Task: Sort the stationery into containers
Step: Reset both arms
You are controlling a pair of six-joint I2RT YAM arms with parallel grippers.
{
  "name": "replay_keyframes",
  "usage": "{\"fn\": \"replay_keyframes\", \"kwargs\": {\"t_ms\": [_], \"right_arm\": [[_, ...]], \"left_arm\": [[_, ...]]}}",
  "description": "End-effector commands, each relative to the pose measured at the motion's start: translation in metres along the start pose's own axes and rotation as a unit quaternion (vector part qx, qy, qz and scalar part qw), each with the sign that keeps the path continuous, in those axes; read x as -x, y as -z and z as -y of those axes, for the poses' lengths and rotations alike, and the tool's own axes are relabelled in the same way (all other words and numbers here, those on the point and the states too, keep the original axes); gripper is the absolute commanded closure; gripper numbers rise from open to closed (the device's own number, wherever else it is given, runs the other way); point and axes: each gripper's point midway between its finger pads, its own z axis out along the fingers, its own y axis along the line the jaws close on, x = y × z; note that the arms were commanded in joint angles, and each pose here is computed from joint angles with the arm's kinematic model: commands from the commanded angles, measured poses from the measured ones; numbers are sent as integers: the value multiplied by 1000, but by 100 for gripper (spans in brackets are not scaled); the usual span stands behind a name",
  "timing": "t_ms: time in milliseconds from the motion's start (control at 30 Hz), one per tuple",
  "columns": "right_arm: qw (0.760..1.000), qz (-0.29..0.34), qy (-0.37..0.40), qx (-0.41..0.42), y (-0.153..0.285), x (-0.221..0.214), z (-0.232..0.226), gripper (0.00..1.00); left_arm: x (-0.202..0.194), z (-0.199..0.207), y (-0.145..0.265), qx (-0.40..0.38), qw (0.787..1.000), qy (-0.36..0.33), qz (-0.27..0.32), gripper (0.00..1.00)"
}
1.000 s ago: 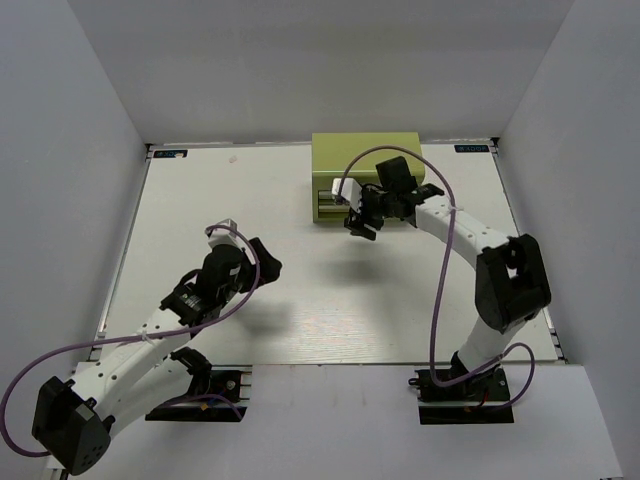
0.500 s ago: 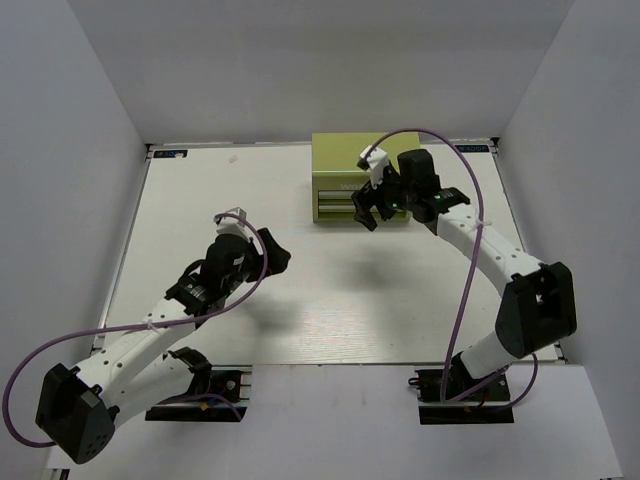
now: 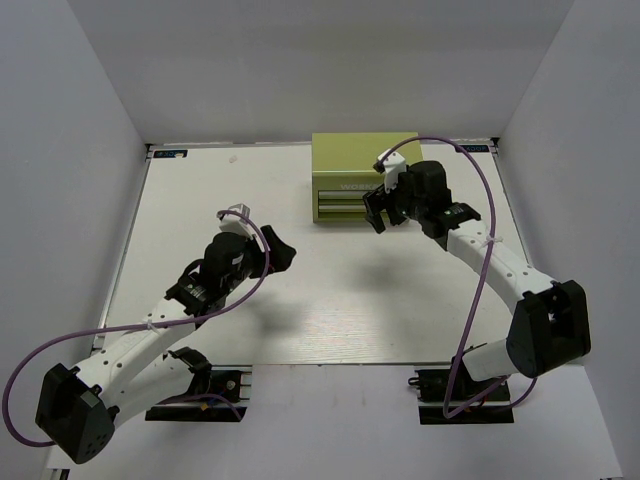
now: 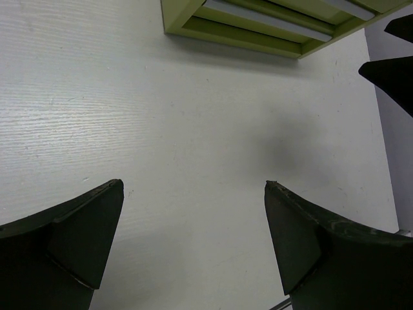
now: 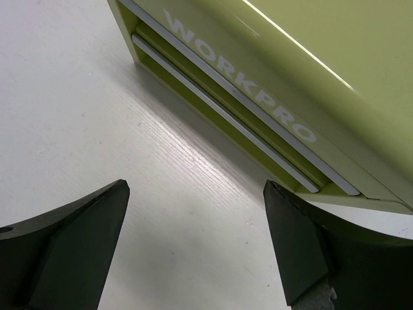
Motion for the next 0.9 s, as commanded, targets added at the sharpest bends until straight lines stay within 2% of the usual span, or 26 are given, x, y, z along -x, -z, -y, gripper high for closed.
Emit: {"fn": "replay_keyframes", "kwargs": {"t_ms": [0, 867], "right_arm": [[999, 38, -5, -17, 7, 20, 7, 10], [1000, 24, -5, -17, 0, 10, 12, 10]], "left_arm": [[12, 16, 4, -30, 999, -4, 17, 0], [8, 13, 0, -30, 999, -9, 17, 0]]}}
